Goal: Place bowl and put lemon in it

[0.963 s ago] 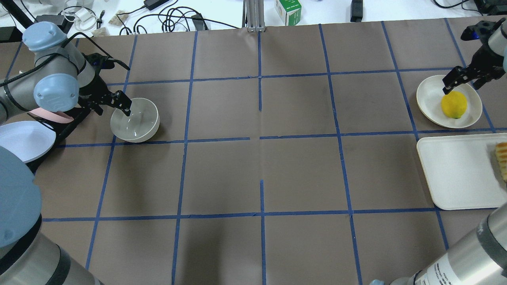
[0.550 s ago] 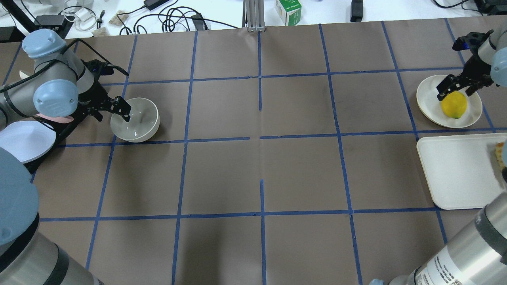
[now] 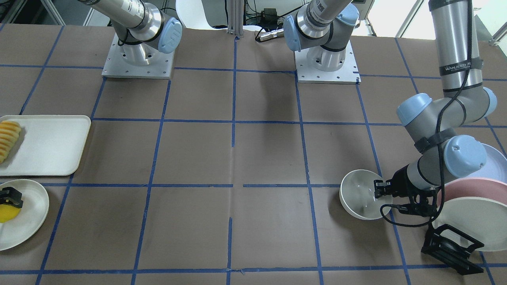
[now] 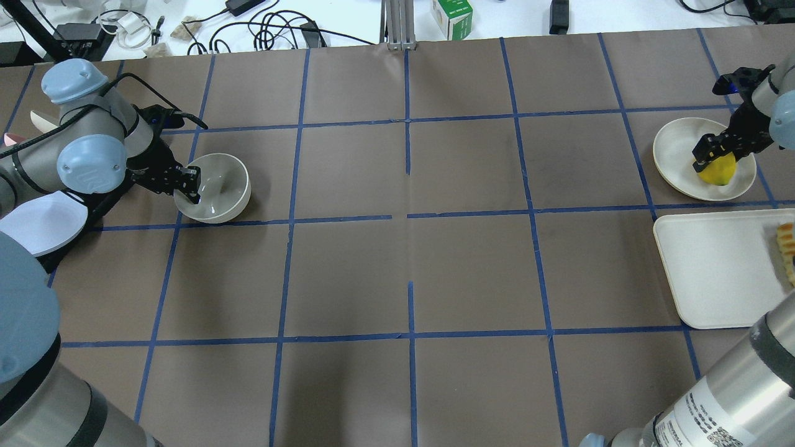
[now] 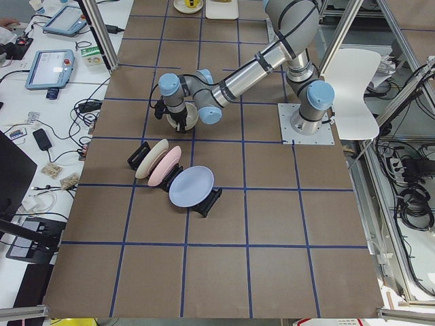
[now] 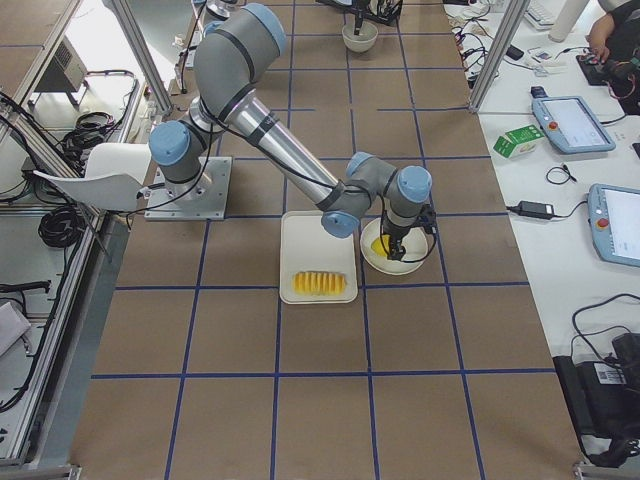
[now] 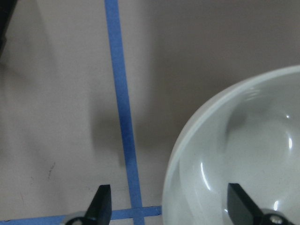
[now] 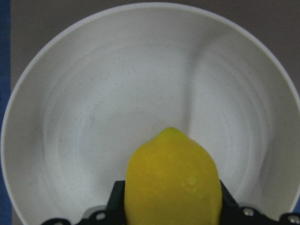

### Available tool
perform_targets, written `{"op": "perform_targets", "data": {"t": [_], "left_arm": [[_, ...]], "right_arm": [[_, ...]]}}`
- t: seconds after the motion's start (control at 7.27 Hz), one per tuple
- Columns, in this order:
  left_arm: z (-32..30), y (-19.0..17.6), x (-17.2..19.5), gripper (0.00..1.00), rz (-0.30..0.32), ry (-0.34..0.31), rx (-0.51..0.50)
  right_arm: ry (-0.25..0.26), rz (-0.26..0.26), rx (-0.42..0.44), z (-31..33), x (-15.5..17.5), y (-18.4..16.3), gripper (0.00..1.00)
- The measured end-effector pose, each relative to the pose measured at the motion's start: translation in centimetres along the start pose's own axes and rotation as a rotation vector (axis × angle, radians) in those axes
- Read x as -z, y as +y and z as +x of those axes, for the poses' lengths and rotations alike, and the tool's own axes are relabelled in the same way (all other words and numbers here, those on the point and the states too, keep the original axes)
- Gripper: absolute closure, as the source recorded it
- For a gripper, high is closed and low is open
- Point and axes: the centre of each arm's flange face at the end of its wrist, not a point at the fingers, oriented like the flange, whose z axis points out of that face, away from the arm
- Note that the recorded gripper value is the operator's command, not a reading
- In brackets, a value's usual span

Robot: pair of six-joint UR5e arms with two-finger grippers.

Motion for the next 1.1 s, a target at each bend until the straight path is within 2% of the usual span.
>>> {"op": "perform_targets", "data": {"t": [0.28, 0.41, 0.83, 0.96, 1.1], "left_arm": [[0.1, -0.2, 1.0, 1.00, 0.020, -0.003, -0.001], [0.3, -0.2, 1.6, 1.00, 0.030, -0.007, -0.003], [1.2, 0.4, 3.3, 1.00, 0.041, -0.010, -0.009], [2.5, 0.5, 4.1, 1.00, 0.055, 0.021, -0.019], [5.8, 0.2, 4.8, 1.00, 0.075, 0.081, -0.037]], "right_arm": [[0.017, 0.018, -0.001, 0.2, 2.2, -0.2, 0.70], [0.028, 0.030, -0.002, 0.1, 5.3, 0.1, 0.70], [0.026, 0.024, -0.013, -2.8, 19.7, 5.0, 0.69], [0.021, 0.017, -0.032, -4.5, 24.4, 7.8, 0.70], [0.013, 0.010, -0.082, -6.7, 28.1, 10.5, 0.70]]}}
